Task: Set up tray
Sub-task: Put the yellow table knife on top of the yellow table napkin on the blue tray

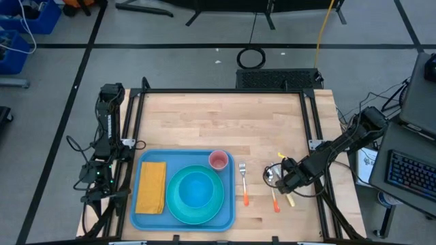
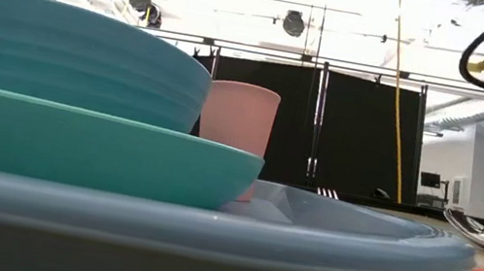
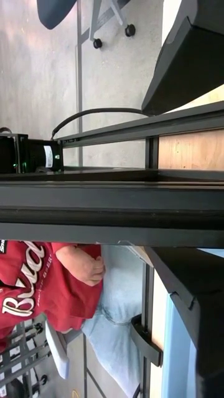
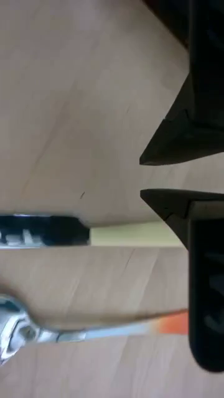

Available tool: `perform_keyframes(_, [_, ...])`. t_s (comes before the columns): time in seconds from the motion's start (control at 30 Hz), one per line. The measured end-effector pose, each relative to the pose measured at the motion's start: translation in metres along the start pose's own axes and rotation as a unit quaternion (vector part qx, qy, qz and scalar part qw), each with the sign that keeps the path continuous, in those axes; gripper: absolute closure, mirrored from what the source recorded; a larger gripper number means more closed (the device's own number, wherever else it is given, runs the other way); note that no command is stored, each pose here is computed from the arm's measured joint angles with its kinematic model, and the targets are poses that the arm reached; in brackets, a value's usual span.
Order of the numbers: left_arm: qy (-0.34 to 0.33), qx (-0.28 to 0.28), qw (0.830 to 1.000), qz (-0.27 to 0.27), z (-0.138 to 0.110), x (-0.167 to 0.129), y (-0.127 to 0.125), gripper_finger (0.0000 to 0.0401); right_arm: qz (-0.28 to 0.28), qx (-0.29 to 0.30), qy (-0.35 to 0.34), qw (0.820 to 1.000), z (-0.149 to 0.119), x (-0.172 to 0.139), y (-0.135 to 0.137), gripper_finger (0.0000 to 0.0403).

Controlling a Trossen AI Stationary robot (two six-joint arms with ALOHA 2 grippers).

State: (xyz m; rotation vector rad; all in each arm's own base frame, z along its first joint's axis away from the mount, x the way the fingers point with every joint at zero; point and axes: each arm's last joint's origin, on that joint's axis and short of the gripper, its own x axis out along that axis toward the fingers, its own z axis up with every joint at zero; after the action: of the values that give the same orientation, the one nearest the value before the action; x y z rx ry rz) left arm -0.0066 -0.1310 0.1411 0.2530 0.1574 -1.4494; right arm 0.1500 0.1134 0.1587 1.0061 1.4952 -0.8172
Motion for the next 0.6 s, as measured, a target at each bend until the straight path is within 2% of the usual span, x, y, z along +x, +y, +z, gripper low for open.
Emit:
perform_keyframes(0.2, [0.000, 0.000, 1.000, 0.000, 0.000, 0.000, 0.000, 0.0050, 0.041, -0.019, 0.005, 0.999, -0.002, 0.000, 0.008, 0.0367])
perform_keyframes(0.37, [0.000, 0.000, 1.000, 0.000, 0.000, 0.000, 0.000, 0.0050, 0.095, -0.026, -0.005, 0.995, -0.003, -0.002, 0.018, 0.0368])
perform_keyframes(0.6, [0.000, 0.000, 1.000, 0.000, 0.000, 0.000, 0.000, 0.0050, 0.053, -0.010, -0.010, 0.998, -0.002, 0.008, 0.016, 0.0337])
